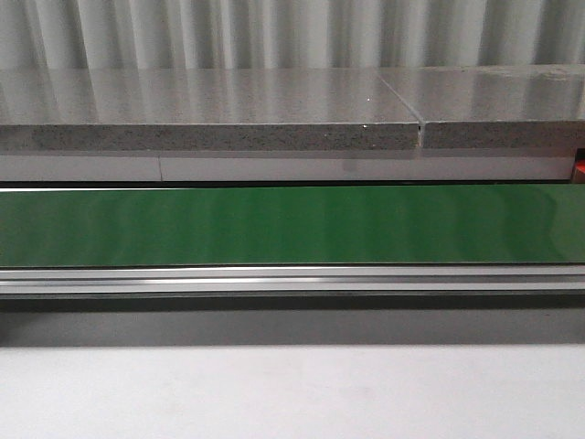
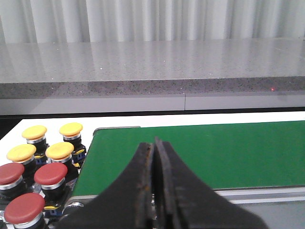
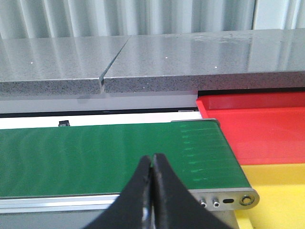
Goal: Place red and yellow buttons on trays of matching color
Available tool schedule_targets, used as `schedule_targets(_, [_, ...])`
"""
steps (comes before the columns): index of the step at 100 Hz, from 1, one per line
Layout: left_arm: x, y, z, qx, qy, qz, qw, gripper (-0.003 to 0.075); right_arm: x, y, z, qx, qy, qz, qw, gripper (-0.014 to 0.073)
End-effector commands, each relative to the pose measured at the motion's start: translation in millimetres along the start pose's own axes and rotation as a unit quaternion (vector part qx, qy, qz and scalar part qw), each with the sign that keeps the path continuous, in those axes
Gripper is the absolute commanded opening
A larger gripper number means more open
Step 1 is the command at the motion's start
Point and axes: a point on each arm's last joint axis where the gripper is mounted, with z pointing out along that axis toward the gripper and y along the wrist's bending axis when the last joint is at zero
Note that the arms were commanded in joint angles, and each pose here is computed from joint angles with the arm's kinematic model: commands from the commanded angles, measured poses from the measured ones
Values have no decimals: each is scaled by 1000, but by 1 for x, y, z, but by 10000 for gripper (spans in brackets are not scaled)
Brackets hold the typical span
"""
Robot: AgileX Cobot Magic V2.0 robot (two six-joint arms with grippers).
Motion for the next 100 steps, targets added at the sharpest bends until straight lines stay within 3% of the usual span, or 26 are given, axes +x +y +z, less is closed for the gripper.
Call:
schedule_targets(1, [11,0,0,2,-28,-3,1000,-20,-15,1,-3,-3,-61,-4,998,-71])
schedule_targets(76, [11,0,0,2,-28,-3,1000,-20,-15,1,-3,-3,-61,-4,998,-71])
schedule_targets(100, [-12,0,-6,-2,-9,-2,1000,-20,-15,1,-3,-3,-61,-4,998,-71])
